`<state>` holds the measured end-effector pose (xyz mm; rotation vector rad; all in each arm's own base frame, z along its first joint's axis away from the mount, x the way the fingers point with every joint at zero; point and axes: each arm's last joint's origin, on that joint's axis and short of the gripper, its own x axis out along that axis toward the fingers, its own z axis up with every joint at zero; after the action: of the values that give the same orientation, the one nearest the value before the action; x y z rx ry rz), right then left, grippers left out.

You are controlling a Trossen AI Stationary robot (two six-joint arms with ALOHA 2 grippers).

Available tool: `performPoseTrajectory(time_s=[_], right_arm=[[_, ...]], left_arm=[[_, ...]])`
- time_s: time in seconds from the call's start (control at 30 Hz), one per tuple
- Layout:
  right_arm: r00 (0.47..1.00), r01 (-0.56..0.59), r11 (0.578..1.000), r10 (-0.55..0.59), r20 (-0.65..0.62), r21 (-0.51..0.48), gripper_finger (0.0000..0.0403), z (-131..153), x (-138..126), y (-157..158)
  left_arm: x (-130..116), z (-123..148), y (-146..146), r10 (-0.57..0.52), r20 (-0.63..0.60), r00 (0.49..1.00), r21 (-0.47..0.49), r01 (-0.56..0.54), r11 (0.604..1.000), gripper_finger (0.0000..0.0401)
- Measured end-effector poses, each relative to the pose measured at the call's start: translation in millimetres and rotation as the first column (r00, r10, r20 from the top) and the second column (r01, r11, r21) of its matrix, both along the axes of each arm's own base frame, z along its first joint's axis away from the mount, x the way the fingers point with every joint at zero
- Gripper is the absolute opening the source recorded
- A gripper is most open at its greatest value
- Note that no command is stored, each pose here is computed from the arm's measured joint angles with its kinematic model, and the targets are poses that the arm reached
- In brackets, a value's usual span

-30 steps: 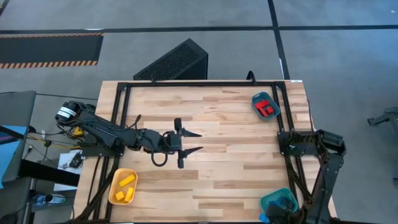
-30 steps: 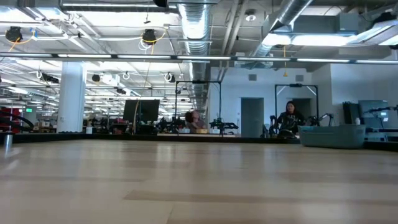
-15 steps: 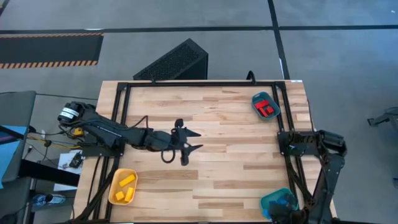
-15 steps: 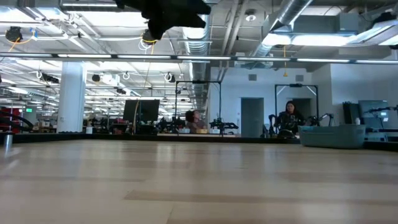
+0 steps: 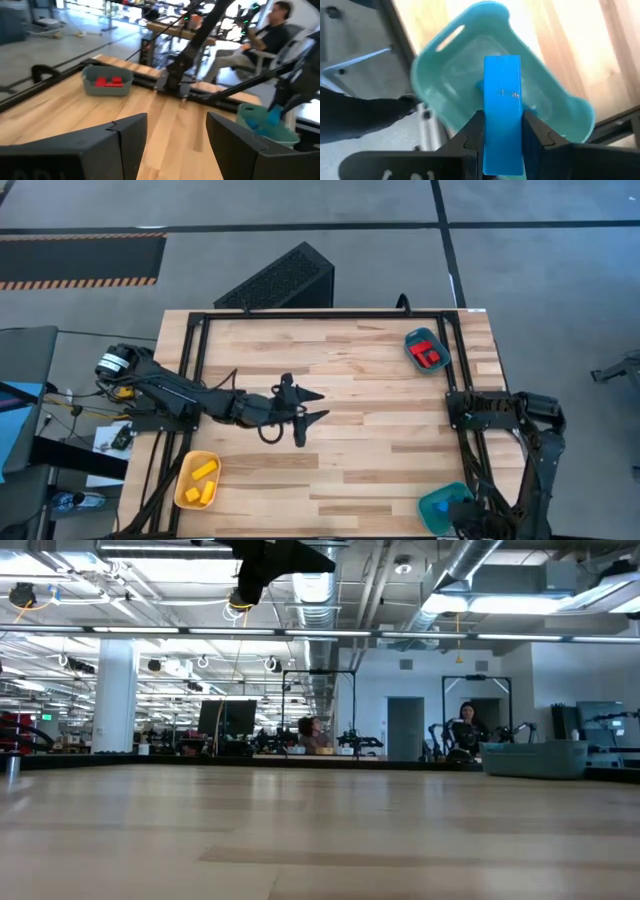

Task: Sort & place blocks by color
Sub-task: Put the blue block into the green bin, then return to Home Position

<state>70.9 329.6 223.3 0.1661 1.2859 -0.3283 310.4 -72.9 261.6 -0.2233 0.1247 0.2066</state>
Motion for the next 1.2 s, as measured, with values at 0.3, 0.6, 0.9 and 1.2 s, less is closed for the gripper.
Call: performPoseTrajectory(time_s=[0.3, 0.6, 0.9, 1.2], right_arm=[[0.999, -0.025, 0.994, 0.020, -0.044, -0.108, 0.0149, -31, 5, -18], [0.974, 0.016, 0.965, 0.044, 0.221, -0.263, 0.0222, -28, 7, -31], [0.557, 0.157, 0.861, 0.327, 0.764, -0.483, 0.0208, -31, 39, -82], [0.441, 0.332, 0.855, 0.232, 0.867, -0.397, 0.0170, -33, 65, -153]], left_arm=[[4, -17, -20, 0.056, -0.021, 0.998, 0.045, -0.055, 0.998, 0.0192], [-8, 5, -22, 0.097, 0.048, 0.994, 0.087, -0.101, 0.991, 0.0192], [-42, 25, -37, 0.216, 0.110, 0.970, 0.269, -0.238, 0.933, 0.0192], [-38, -28, -5, 0.227, 0.165, 0.960, 0.240, -0.262, 0.935, 0.0192]])
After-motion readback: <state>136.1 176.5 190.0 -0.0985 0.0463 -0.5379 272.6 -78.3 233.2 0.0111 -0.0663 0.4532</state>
